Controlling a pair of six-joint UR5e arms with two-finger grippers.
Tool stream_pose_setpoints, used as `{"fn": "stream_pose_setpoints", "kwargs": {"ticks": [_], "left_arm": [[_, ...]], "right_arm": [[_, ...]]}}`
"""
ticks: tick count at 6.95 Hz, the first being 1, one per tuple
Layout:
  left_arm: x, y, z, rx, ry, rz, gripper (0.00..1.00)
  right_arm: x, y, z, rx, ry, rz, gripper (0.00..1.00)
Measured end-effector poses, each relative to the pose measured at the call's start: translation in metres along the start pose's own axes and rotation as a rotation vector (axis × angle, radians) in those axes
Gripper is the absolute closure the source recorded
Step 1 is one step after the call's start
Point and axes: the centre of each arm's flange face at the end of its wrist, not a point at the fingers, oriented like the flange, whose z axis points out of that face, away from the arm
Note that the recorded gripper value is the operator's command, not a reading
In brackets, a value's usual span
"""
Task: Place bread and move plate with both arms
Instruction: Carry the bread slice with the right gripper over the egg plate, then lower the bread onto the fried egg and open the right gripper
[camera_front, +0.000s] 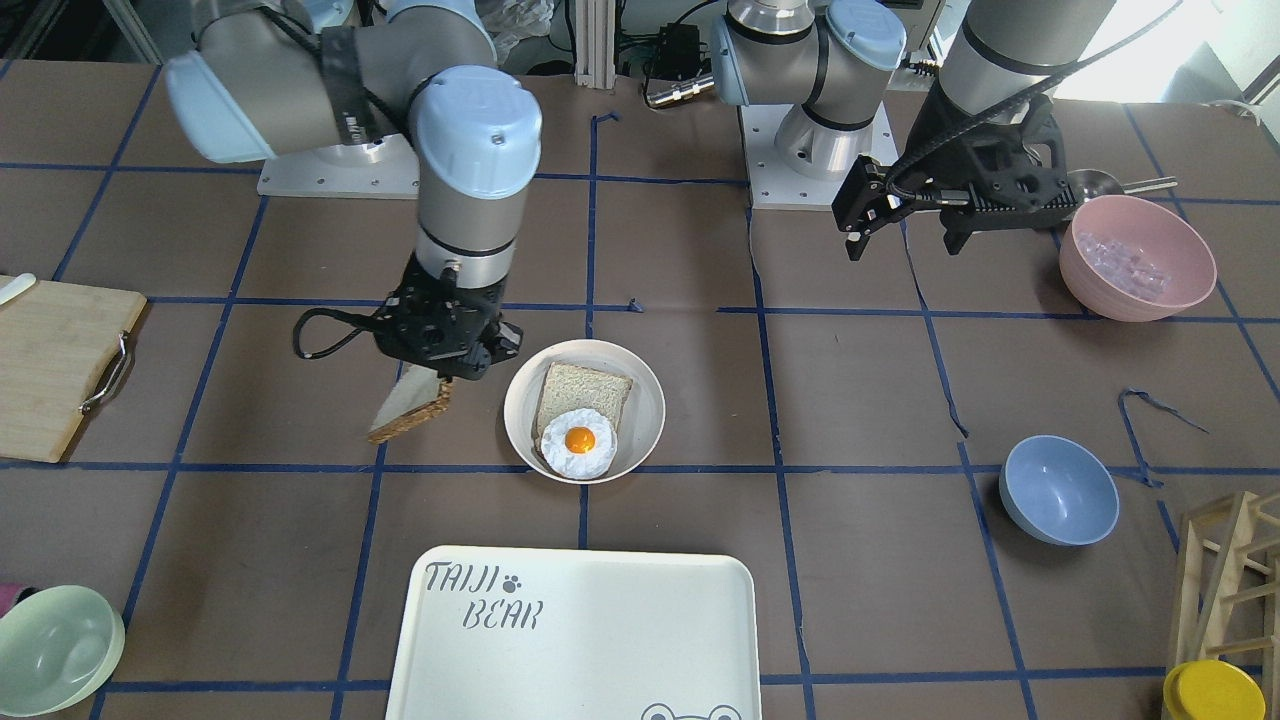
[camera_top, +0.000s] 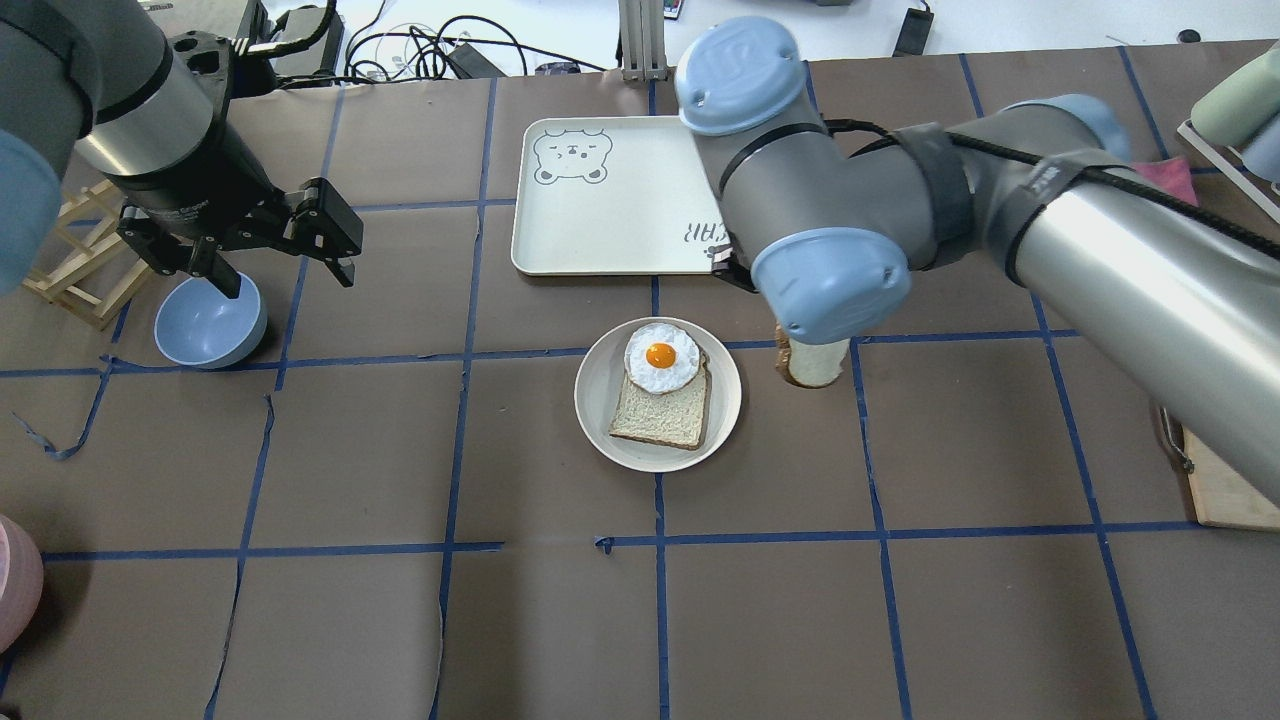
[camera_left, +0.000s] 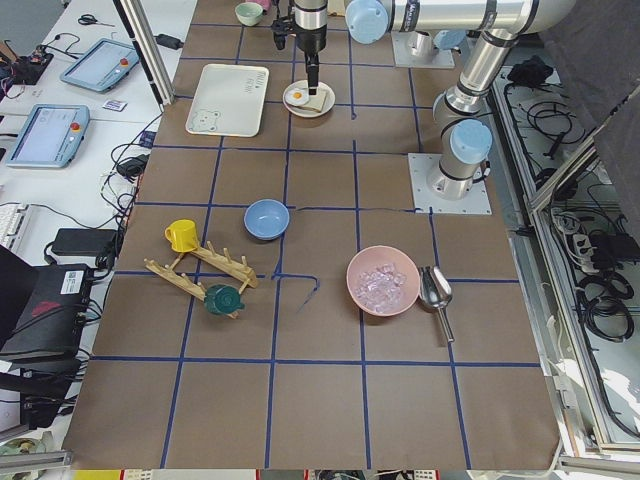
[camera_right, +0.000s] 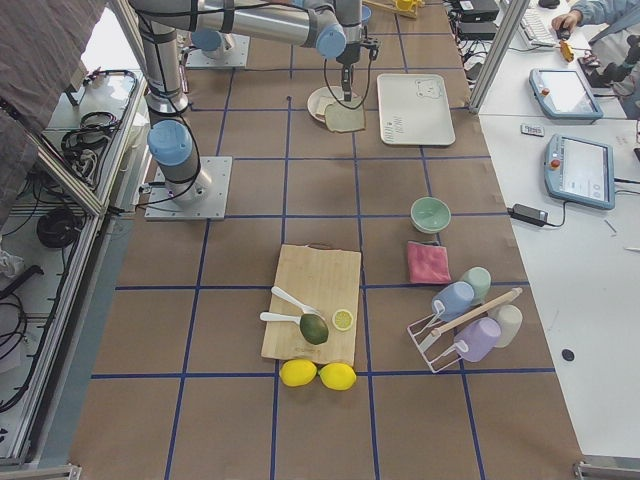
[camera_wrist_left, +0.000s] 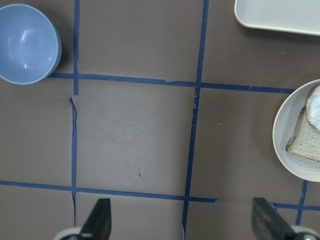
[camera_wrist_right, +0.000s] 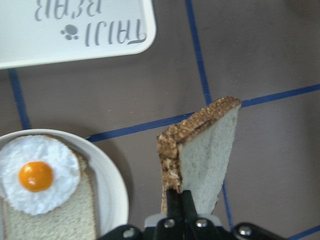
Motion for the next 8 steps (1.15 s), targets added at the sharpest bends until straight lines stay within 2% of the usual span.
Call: {"fn": "stream_pose_setpoints", "kwargs": {"ticks": [2,4,6,8], "left_arm": [[0.000,0.000,0.000,0.001,-0.002,0.004,0.00],[0.000,0.000,0.000,0.001,-0.002,0.005,0.00],[0.000,0.000,0.001,-0.001,-0.002,0.005,0.00],[-0.001,-0.001,0.002,-0.001,0.000,0.002,0.00]], "right_arm": [[-0.059,0.035,0.009,-0.022,-0.028,0.048,1.00],[-0.082,0.050,0.007,-0.053,-0.074,0.100,1.00],[-0.097,0.046,0.013,-0.056,-0.094,0.133,1.00],[-0.106,0.038,0.022,-0.056,-0.091,0.137,1.00]]}}
